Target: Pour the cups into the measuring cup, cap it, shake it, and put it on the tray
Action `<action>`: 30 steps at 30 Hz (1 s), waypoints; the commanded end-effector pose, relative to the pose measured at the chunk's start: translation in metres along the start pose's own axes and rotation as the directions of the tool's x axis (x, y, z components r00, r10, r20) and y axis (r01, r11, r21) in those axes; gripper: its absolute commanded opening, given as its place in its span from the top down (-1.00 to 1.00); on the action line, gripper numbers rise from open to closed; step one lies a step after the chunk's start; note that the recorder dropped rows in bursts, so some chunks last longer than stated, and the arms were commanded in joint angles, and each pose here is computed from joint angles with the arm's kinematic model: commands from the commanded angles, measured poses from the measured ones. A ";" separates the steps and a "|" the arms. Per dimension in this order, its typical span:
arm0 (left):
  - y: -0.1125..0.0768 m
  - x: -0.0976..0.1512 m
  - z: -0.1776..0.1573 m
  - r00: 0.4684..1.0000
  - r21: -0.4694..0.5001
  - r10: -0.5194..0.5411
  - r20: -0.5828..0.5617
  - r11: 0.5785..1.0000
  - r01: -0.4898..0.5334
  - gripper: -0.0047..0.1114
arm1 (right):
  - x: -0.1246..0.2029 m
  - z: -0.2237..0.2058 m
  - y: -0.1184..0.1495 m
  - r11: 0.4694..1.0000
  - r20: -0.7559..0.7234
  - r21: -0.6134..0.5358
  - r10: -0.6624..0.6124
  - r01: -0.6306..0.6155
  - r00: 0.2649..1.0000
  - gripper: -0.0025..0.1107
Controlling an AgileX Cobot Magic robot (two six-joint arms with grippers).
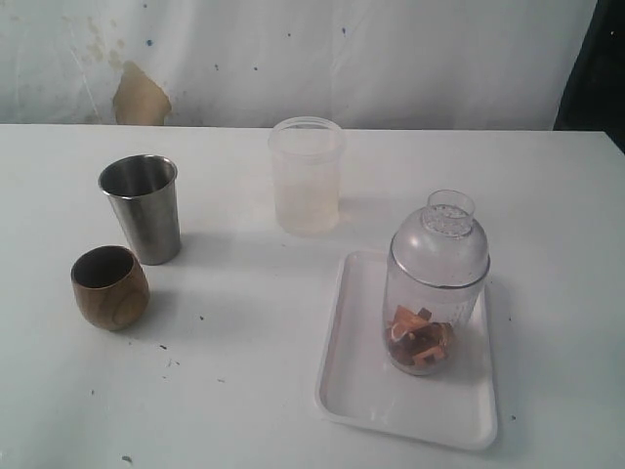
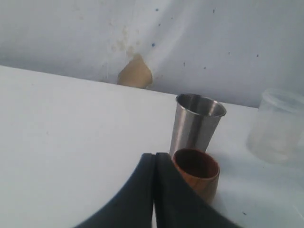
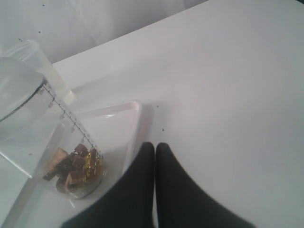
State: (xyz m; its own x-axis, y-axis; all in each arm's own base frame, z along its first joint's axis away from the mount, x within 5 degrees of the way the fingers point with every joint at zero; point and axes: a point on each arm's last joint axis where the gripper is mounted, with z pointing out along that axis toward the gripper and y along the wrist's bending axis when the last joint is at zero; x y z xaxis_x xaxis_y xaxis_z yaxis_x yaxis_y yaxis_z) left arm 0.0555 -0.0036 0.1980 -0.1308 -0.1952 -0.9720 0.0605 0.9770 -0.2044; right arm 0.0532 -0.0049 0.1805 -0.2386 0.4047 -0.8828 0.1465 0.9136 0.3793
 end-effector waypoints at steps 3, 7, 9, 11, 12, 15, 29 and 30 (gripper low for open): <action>0.003 0.007 0.001 0.996 -0.027 0.074 -0.043 0.997 -0.075 0.92 | 0.000 0.000 0.000 1.000 0.005 -0.001 -0.006 0.006 1.000 0.96; 0.004 0.008 0.001 0.990 -0.027 0.135 -0.052 0.990 -0.136 0.92 | 0.000 0.000 0.000 1.000 0.005 -0.001 -0.006 0.006 1.000 0.96; 0.005 0.012 0.000 0.985 -0.040 0.136 -0.104 0.989 -0.141 0.92 | 0.000 0.000 0.000 1.000 0.005 -0.001 -0.006 0.006 1.000 0.96; 0.006 0.013 0.000 0.982 -0.041 0.151 -0.114 0.987 -0.157 0.92 | 0.000 0.000 0.000 1.000 0.005 -0.001 -0.006 0.006 1.000 0.96; 0.006 0.013 0.000 0.980 -0.039 0.165 -0.115 0.985 -0.171 0.92 | 0.000 0.000 0.000 1.000 0.005 -0.001 -0.006 0.006 1.000 0.96; 0.006 0.013 0.000 0.980 -0.039 0.165 -0.115 0.985 -0.170 0.92 | 0.000 0.000 0.000 1.000 0.005 -0.001 -0.006 0.006 1.000 0.96; 0.006 0.013 0.000 0.980 -0.039 0.165 -0.113 0.985 -0.170 0.92 | 0.000 0.000 0.000 1.000 0.005 -0.001 -0.006 0.006 1.000 0.96; 0.006 0.013 0.000 0.980 -0.039 0.165 -0.113 0.985 -0.170 0.92 | 0.000 0.000 0.000 1.000 0.005 -0.001 -0.006 0.006 1.000 0.96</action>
State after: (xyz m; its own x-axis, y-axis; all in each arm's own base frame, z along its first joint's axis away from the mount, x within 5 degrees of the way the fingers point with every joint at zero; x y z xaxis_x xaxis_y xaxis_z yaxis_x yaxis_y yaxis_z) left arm 0.0541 -0.0009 0.1857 -0.2322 -0.0254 -0.9723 0.0478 0.9982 -0.0375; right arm 0.0532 -0.0049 0.1805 -0.2386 0.4047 -0.8828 0.1465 0.9136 0.3793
